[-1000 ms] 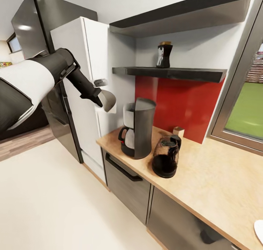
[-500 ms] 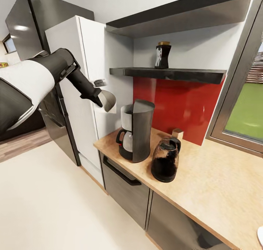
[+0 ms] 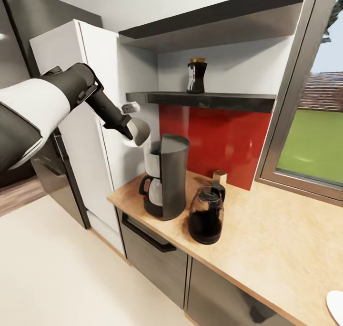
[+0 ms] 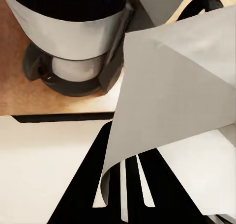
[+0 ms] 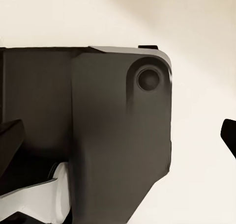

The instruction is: Set up a coffee station on the kitchen countertop: keep the coffee maker on the countertop, move the bottle of coffee from the kitchen shelf to the counter next to the coffee maker, place a paper coffee filter on top of the coffee maker, put the saucer next to the coffee maker with the coffee cup on the saucer, and place the electric kettle next to the coffee maker.

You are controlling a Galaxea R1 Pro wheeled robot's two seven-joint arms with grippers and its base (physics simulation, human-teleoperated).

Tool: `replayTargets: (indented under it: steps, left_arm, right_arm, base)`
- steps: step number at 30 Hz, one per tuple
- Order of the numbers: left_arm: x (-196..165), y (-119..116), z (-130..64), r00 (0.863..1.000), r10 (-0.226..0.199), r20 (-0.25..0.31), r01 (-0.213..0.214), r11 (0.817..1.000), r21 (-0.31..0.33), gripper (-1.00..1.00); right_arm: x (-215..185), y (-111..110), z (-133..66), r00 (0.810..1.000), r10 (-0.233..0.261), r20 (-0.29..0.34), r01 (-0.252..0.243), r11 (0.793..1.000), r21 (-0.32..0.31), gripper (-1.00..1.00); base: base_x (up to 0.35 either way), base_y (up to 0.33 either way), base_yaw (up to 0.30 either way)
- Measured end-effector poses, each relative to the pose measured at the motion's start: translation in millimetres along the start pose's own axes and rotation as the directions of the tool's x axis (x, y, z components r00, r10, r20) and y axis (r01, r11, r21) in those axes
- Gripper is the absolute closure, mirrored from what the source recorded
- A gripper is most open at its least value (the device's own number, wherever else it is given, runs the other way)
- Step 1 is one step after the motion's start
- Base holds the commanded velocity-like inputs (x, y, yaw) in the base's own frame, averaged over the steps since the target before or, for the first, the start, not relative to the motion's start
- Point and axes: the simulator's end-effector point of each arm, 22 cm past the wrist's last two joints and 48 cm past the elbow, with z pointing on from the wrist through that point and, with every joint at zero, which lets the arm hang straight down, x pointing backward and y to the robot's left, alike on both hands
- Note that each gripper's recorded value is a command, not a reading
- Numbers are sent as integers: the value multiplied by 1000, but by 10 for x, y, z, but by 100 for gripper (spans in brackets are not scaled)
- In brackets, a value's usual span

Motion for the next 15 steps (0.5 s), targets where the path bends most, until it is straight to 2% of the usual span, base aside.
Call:
replayTargets:
  steps: [3, 7, 15]
  left_arm:
    - [-4, -21, -11, 1000, 5, 1, -5, 1000, -1, 100]
    - [1, -8, -20, 1000, 4, 2, -4, 1000, -3, 100]
    - [27, 42, -21, 1000, 1, -2, -1, 1000, -11, 100]
  right_arm:
    - [-10, 0, 0, 1000, 0, 3, 0, 1000, 0, -100]
    - [-14, 0, 1, 1000, 0, 3, 0, 1000, 0, -100]
    - [-21, -2, 2, 1000, 0, 4, 0, 1000, 1, -100]
  base:
    - [292, 184, -182]
    - [278, 79, -44]
    - [16, 3, -135]
